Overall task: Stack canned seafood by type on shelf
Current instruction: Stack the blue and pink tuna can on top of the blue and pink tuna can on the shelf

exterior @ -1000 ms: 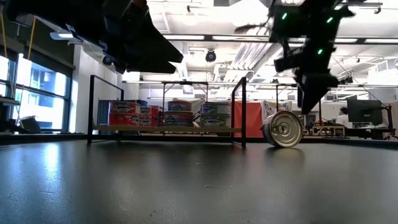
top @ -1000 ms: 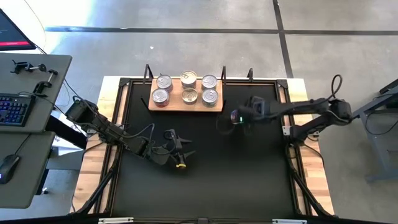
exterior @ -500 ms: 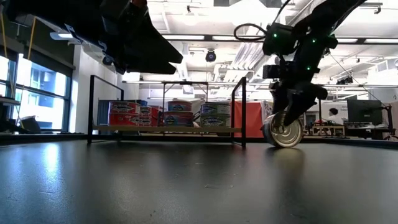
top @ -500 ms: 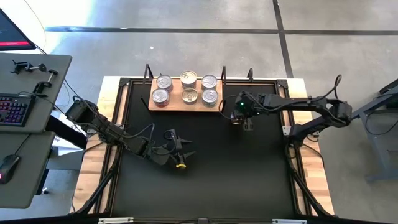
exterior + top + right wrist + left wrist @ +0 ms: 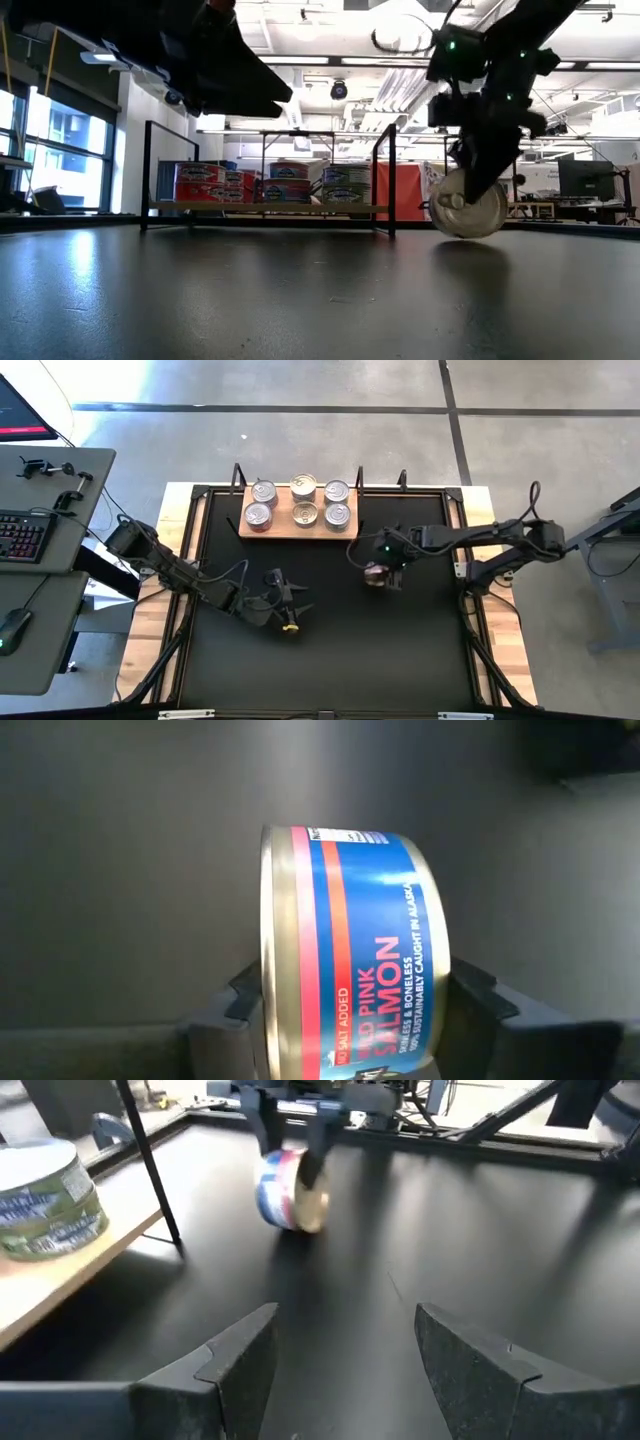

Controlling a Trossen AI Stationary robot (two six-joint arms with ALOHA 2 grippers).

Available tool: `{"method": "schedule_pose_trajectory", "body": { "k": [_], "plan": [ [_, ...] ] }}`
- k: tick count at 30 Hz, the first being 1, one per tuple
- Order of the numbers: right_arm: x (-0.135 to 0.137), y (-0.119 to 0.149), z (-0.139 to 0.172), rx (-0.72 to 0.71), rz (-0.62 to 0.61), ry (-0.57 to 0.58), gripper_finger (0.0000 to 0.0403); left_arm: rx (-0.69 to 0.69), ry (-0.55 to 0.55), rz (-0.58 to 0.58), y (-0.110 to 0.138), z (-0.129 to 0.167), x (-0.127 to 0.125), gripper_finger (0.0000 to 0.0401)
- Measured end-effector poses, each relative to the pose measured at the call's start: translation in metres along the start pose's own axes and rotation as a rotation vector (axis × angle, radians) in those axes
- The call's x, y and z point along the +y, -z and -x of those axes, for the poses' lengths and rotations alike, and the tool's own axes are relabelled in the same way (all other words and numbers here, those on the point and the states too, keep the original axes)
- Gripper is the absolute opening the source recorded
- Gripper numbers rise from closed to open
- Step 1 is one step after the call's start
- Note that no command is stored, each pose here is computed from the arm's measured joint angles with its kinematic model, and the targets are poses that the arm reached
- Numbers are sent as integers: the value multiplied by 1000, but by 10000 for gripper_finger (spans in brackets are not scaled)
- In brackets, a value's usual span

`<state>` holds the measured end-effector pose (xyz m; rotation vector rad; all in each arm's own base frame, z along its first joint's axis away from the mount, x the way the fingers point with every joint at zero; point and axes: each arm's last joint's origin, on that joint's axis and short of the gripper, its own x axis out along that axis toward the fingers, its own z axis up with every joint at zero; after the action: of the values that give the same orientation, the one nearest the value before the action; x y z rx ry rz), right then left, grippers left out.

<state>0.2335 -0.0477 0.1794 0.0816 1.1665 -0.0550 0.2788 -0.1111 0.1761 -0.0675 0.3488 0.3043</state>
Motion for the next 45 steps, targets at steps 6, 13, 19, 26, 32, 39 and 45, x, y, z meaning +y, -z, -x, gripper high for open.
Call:
{"method": "schedule_pose_trajectory", "body": {
  "k": [6, 13, 19, 26, 32, 39, 45],
  "plan": [
    [40, -23, 0, -217, -41, -135, 167, -54, -78, -144, 5, 17, -16, 227],
    [74, -37, -23, -590, -242, -352, 167, -92, -90, -441, 13, 44, -39, 227],
    [81, -41, -58, -754, -500, -615, 167, -96, -52, -863, 18, 53, -58, 227],
    [79, -71, -82, -788, -596, -822, 167, -45, -52, -1345, 30, 26, -84, 227],
    [72, -97, -81, -802, -553, -888, 167, 76, -294, -1592, 33, 0, -93, 227],
    [62, -109, -76, -835, -534, -889, 167, 191, -459, -1675, 28, -14, -84, 227],
    [59, -109, -78, -814, -547, -876, 167, 242, -508, -1664, 24, -24, -73, 227]
  ]
}}
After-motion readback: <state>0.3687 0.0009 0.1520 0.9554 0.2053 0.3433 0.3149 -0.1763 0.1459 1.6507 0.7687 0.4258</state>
